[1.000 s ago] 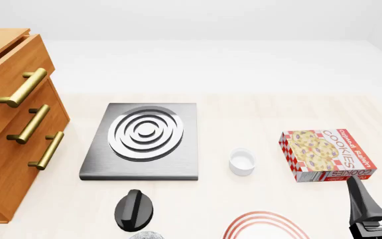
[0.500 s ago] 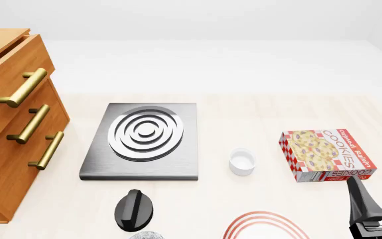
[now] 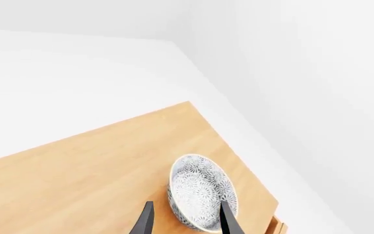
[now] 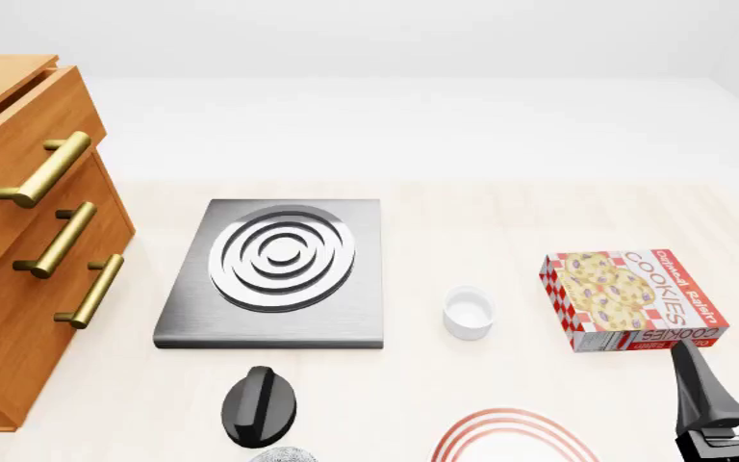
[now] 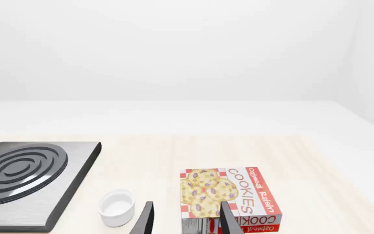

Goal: Pick the akita bowl on the wooden cabinet and place it on the plate.

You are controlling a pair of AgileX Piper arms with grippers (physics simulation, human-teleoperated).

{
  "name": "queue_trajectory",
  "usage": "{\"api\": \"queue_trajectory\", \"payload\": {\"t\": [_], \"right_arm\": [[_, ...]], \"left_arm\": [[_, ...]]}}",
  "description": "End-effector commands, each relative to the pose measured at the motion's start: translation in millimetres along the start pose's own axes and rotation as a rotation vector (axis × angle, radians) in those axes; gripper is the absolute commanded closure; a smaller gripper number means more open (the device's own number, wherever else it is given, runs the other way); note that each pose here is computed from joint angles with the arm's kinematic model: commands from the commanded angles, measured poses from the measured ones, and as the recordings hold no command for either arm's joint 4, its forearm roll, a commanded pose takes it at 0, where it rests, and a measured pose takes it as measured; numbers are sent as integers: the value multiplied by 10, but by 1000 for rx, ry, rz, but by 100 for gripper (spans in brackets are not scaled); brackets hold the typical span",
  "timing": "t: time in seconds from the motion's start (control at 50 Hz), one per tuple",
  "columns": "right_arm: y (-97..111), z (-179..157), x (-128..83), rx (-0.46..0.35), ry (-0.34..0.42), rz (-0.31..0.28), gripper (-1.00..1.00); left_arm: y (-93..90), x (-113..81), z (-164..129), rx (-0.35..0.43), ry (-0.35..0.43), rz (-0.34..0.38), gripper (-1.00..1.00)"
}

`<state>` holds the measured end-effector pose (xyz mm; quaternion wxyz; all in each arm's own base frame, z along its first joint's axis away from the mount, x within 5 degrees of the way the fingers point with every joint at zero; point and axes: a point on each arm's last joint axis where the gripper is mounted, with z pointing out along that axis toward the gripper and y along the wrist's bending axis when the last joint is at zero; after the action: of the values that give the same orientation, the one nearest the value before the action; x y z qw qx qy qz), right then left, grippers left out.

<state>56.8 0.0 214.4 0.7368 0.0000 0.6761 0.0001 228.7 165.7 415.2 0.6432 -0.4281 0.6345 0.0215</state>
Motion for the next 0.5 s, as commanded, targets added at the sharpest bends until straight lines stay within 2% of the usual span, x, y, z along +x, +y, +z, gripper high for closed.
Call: {"api": "queue_trajectory", "payload": {"t": [0.02,0.5], "right_arm": [[0,0,0,0,0,0,-100],[0,0,0,0,0,0,-100]], "left_arm": [[11,33,57,-2,9,-1,-100],[39,189,210,0,41,11,-100]]}}
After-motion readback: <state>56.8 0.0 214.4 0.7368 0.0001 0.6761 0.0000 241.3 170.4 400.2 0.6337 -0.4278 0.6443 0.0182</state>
